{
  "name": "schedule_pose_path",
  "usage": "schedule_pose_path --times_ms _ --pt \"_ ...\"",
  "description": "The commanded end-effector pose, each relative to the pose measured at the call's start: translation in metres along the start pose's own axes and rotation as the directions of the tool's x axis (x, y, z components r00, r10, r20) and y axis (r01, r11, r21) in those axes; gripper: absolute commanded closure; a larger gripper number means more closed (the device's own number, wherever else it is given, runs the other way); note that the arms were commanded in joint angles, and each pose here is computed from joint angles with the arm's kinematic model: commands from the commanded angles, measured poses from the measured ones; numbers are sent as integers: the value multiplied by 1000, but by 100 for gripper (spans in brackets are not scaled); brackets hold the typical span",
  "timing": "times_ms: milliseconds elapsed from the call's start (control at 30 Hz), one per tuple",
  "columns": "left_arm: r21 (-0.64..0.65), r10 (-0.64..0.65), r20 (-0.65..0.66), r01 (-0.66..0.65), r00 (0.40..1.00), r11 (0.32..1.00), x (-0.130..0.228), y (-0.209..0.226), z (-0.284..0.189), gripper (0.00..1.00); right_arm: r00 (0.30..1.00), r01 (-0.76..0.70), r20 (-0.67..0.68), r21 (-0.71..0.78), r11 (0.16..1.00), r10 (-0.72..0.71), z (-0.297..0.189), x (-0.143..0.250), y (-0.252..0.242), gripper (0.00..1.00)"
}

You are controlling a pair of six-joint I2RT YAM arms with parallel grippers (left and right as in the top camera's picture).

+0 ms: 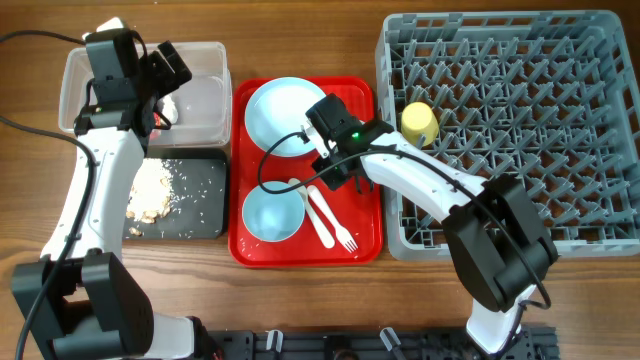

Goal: Sort waste into correct bins and load items into the dishwasher rack
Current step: 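Lift the green bowl into the grey rack beside the yellow cup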

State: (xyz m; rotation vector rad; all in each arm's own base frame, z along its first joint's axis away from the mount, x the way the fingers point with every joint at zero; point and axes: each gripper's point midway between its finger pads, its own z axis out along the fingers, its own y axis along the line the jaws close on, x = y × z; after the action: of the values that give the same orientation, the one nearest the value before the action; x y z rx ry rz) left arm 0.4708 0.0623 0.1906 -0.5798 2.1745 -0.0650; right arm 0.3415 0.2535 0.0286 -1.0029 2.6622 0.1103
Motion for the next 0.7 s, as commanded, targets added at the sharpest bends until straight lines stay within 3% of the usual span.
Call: schedule_pose_path --times_ms 0,67,167,367,500,667 --pt "-1 -11 11 11 1000 1000 -4 1 -2 0 1000 -13 -6 -10 1000 13 6 3 2 83" --pt "0 -11 11 11 1000 1000 -4 1 -2 0 999 -32 14 -63 997 33 0 -4 11 92" --pt "-1 -11 11 11 1000 1000 -4 1 -2 0 994 -6 104 -224 974 31 -35 -29 37 96" --pt "0 -11 11 11 1000 1000 -4 1 -2 0 905 57 400 -457 887 148 -205 -65 61 96" --pt "0 -11 11 11 1000 1000 -4 1 -2 0 780 -131 484 -493 860 396 -304 -31 -3 96" --pt "0 -11 11 11 1000 1000 -4 1 -2 0 718 -145 443 -659 738 537 -321 12 -41 96"
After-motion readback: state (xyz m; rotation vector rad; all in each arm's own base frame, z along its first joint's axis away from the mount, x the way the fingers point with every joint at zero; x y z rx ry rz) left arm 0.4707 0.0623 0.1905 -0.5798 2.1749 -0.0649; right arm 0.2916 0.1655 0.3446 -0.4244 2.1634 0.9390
